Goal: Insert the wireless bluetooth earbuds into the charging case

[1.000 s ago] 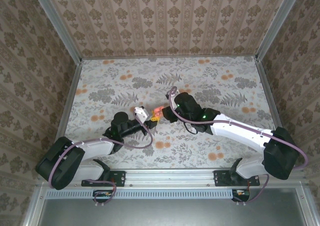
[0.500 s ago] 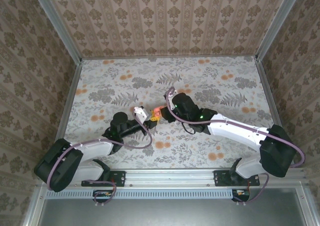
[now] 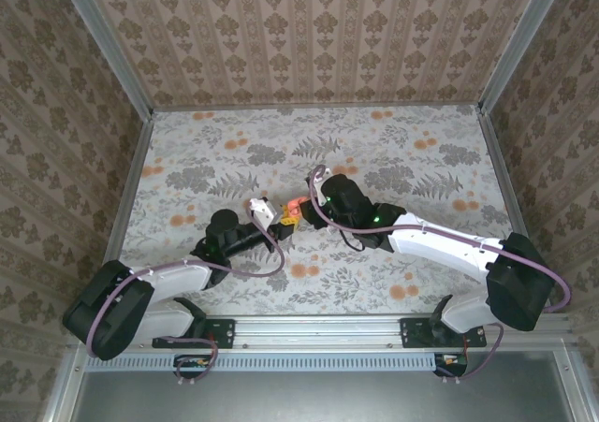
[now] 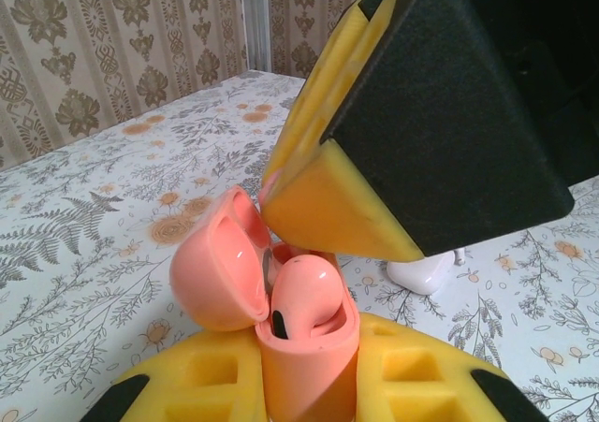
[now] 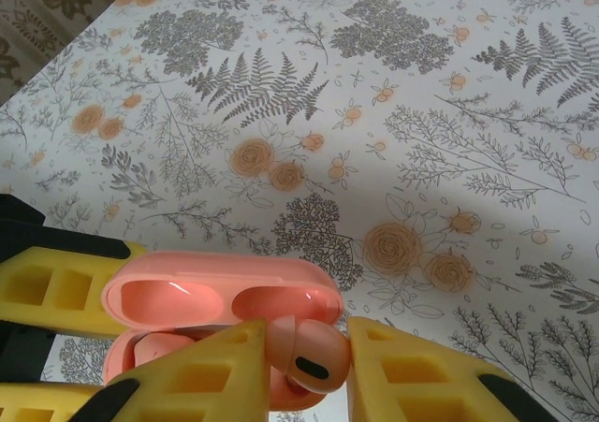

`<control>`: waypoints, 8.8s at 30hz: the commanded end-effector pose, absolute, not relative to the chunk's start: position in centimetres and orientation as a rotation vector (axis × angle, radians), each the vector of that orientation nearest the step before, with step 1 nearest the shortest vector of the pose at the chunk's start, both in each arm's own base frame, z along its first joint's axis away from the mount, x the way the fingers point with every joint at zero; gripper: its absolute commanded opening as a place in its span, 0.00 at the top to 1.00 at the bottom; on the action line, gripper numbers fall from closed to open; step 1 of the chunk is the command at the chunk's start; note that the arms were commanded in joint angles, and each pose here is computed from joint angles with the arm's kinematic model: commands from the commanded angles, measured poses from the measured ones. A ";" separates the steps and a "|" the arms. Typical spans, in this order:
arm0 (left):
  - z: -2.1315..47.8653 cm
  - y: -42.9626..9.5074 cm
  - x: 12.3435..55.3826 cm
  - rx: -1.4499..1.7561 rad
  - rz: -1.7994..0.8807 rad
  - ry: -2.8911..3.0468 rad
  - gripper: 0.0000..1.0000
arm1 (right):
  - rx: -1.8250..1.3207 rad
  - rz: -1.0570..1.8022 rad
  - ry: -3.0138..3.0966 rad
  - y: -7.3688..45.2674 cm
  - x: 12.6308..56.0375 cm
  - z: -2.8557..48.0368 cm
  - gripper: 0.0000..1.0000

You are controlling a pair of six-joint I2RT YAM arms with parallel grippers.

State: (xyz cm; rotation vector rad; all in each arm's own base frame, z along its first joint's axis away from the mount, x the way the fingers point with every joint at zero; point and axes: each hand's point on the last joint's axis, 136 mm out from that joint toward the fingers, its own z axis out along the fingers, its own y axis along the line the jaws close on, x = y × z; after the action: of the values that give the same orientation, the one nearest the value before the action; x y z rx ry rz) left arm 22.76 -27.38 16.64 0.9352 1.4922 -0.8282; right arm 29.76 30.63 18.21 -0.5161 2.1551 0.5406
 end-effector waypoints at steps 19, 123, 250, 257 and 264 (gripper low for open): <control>19.6 -27.6 23.1 0.895 -0.831 1.409 0.91 | -0.518 0.659 2.109 31.7 28.5 20.4 0.65; 22.7 -29.9 20.4 1.109 -1.107 1.285 0.90 | -1.557 0.971 1.460 29.2 23.5 21.8 0.26; 24.8 -28.6 18.4 1.091 -1.105 1.210 0.90 | -1.651 1.054 1.323 30.4 23.7 24.1 0.64; 24.2 -28.6 18.6 1.086 -1.095 1.235 0.90 | -1.653 1.023 1.312 30.3 23.9 24.2 0.80; 23.3 -28.3 19.4 1.050 -1.057 1.284 0.66 | -1.653 0.997 1.357 30.0 24.0 23.7 0.82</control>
State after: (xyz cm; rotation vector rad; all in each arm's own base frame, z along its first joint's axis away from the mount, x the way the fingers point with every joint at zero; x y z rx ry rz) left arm 18.95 -28.63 23.60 1.0767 1.2640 -1.0892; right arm 24.31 29.97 22.80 -1.6425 1.3858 1.0077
